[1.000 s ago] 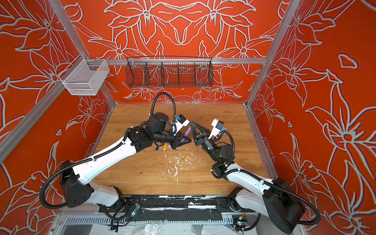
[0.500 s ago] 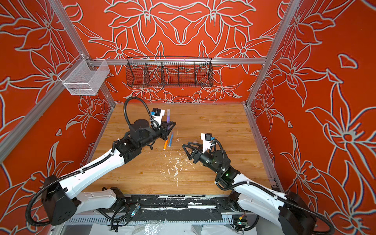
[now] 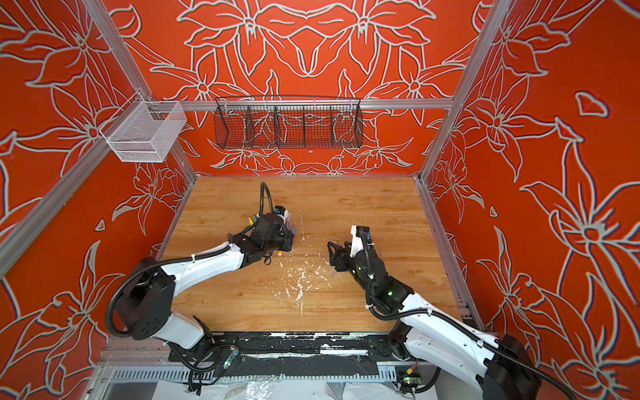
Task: Insert the pens into the pen caps
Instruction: 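Lower the capped purple marker beside the capped markers with the left gripper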
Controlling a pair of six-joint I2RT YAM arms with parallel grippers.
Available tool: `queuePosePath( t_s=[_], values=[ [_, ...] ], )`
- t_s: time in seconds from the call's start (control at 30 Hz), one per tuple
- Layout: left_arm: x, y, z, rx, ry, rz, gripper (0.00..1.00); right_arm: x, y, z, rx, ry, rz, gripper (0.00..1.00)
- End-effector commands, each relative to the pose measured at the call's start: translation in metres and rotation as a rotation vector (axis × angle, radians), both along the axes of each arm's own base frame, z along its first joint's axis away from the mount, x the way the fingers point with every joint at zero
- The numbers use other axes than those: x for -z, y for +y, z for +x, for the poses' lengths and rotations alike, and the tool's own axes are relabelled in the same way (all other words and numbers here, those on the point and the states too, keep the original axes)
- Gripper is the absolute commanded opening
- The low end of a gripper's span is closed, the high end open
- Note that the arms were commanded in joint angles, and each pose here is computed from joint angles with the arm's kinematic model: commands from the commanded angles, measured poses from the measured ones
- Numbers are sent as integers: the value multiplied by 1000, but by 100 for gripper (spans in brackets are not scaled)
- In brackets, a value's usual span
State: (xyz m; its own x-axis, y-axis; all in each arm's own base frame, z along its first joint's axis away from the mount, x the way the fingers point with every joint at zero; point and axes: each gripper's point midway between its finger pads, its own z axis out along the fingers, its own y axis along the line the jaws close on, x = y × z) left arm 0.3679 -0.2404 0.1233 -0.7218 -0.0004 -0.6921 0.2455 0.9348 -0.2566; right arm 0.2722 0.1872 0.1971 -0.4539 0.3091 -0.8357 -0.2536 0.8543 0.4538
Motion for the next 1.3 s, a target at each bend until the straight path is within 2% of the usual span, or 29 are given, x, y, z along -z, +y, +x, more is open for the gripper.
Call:
queuePosePath(
  t_s=[0.0,0.23,0.57,0.73,0.87,1.03,1.27],
  values=[
    [22,-16,-10,60,138,-15,0,7,-3,8,20,45,-112,67],
    [53,-17,-1,70,280,131,0,12,-5,16,44,85,-162,67],
    [85,0,14,34,353,347,0,7,-6,11,28,78,-122,67],
    [93,1,16,36,401,396,1,11,-2,13,18,105,-128,66],
    [101,4,17,25,426,429,7,15,0,13,11,121,-122,66],
    [104,14,22,-17,428,491,8,19,0,14,16,136,-117,66],
    [105,24,26,-53,419,544,16,22,2,14,3,160,-94,65]
  ],
)
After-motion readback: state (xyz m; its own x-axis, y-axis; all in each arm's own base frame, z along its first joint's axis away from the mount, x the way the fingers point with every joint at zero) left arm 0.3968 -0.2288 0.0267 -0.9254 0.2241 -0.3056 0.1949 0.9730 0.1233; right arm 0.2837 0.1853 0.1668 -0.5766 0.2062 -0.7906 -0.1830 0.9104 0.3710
